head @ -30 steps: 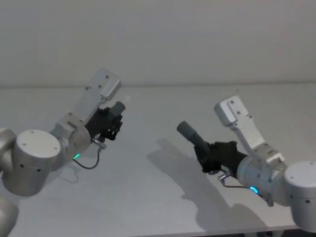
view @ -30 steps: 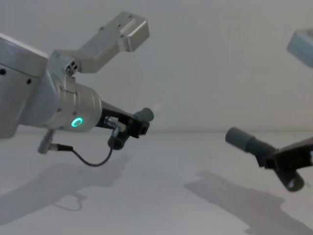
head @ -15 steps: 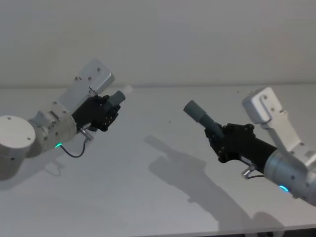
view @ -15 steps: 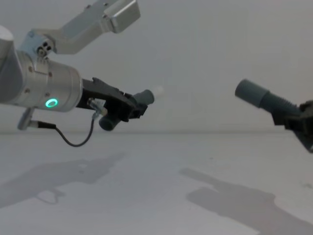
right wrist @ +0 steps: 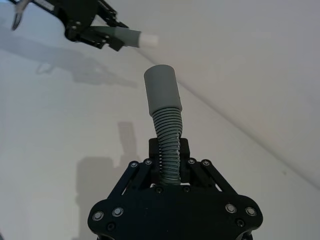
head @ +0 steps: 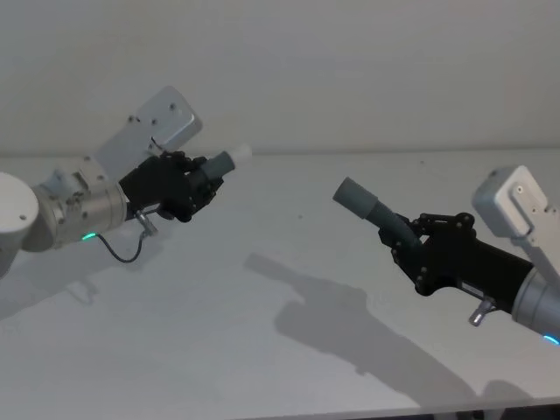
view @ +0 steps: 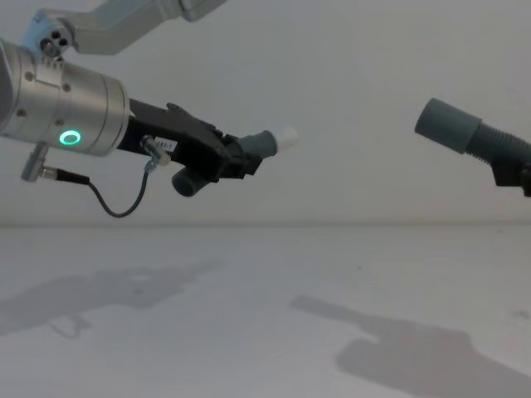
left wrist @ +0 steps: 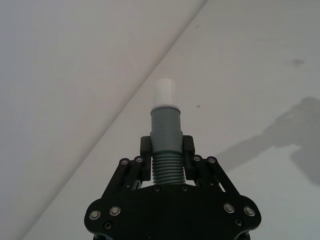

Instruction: Use both hands to pick up one end of the pipe from the table, align the ends, and insert them.

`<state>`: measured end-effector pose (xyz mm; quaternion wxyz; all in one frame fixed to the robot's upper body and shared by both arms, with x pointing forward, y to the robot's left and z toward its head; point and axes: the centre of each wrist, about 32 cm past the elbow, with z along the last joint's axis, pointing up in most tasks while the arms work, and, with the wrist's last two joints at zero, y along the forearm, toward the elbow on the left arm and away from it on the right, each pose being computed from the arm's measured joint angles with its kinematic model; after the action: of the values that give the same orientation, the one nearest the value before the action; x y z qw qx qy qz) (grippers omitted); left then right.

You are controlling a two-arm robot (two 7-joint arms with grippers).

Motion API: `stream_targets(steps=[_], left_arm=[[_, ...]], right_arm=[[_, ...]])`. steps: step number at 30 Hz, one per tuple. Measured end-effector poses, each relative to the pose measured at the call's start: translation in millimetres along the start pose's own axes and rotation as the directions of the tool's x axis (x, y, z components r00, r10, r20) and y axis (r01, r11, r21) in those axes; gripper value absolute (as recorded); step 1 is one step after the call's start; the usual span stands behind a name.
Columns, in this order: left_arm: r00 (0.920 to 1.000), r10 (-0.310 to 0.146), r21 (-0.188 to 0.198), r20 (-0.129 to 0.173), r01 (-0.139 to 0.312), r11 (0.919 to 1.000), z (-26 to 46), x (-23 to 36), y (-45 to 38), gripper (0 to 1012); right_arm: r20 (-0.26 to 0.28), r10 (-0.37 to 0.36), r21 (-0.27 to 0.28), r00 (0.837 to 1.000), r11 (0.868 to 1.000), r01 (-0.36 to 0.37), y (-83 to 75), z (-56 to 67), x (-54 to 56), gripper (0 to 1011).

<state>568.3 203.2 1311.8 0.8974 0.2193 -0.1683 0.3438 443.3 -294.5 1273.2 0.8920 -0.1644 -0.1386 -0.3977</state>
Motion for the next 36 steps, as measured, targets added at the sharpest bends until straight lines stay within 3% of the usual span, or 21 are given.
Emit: stream_targets(steps=[9, 17, 24, 25, 31, 36], left_arm=[[0.995, -0.098, -0.039, 0.018, 0.099, 0.9944, 5.6, 13.2, 1.6, 321], [0.9794, -0.2, -0.085, 0.031, 0.201, 0.9758, 9.3, 23.3, 5.9, 321], [0.9597, -0.277, -0.112, 0.047, 0.281, 0.9533, 11.4, 30.3, 12.2, 322], [0.9533, -0.298, -0.116, 0.051, 0.302, 0.9463, 11.8, 31.9, 13.8, 322], [0.9308, -0.359, -0.126, 0.067, 0.365, 0.9223, 13.6, 37.3, 18.9, 321], [0.9031, -0.421, -0.131, 0.084, 0.429, 0.8939, 15.8, 42.4, 22.5, 322]], right_arm=[[0.068, 0.059, 0.029, 0.996, 0.998, -0.061, -9.0, -1.1, 7.0, 180], [0.117, 0.091, 0.033, 0.989, 0.995, -0.096, -12.2, -2.7, 8.2, 180], [0.144, 0.098, 0.022, 0.985, 0.995, -0.102, -12.1, -4.4, 7.0, 180], [0.148, 0.097, 0.021, 0.984, 0.995, -0.101, -12.0, -4.5, 6.9, 179], [0.174, 0.095, 0.017, 0.98, 0.995, -0.1, -11.5, -5.2, 5.9, 179], [0.192, 0.097, 0.017, 0.977, 0.995, -0.102, -11.2, -5.3, 5.3, 179]])
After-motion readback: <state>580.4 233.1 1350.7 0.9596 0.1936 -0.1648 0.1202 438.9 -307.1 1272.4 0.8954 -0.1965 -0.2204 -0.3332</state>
